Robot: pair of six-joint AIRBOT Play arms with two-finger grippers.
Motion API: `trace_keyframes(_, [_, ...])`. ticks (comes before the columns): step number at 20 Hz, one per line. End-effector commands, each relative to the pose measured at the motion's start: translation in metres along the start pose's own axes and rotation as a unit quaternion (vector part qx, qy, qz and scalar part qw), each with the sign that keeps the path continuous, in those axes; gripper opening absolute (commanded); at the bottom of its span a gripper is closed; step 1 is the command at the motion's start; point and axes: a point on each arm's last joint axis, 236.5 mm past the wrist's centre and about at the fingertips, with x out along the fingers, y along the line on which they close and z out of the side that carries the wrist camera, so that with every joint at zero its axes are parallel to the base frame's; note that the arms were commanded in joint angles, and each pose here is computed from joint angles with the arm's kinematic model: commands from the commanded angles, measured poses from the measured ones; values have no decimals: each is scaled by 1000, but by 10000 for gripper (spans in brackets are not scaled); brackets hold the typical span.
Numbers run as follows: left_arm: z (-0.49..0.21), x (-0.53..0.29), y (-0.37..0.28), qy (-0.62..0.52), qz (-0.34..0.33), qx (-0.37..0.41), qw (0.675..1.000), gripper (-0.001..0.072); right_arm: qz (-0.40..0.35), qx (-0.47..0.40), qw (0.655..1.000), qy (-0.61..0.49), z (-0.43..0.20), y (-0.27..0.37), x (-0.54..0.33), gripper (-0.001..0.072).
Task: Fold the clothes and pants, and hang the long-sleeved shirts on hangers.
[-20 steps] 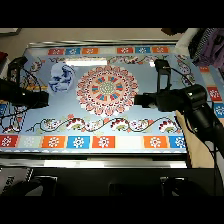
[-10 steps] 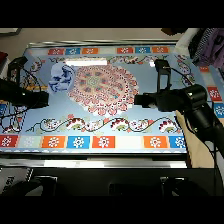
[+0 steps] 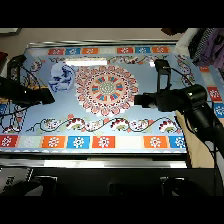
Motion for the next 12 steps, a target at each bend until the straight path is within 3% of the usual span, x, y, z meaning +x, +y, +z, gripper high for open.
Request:
trace_keyframes(1, [60,13,32,-106,56,-52,991,716,1,0,1000,-1,0,1,0,39])
trace_keyframes(5, [128,74,56,-184,46,-84,978,714,2,1,1000,0,0,1,0,39])
trace_keyframes(12, [159,212,121,-196,54,-153,967,715,1,1,1000,2,-1,1,0,43])
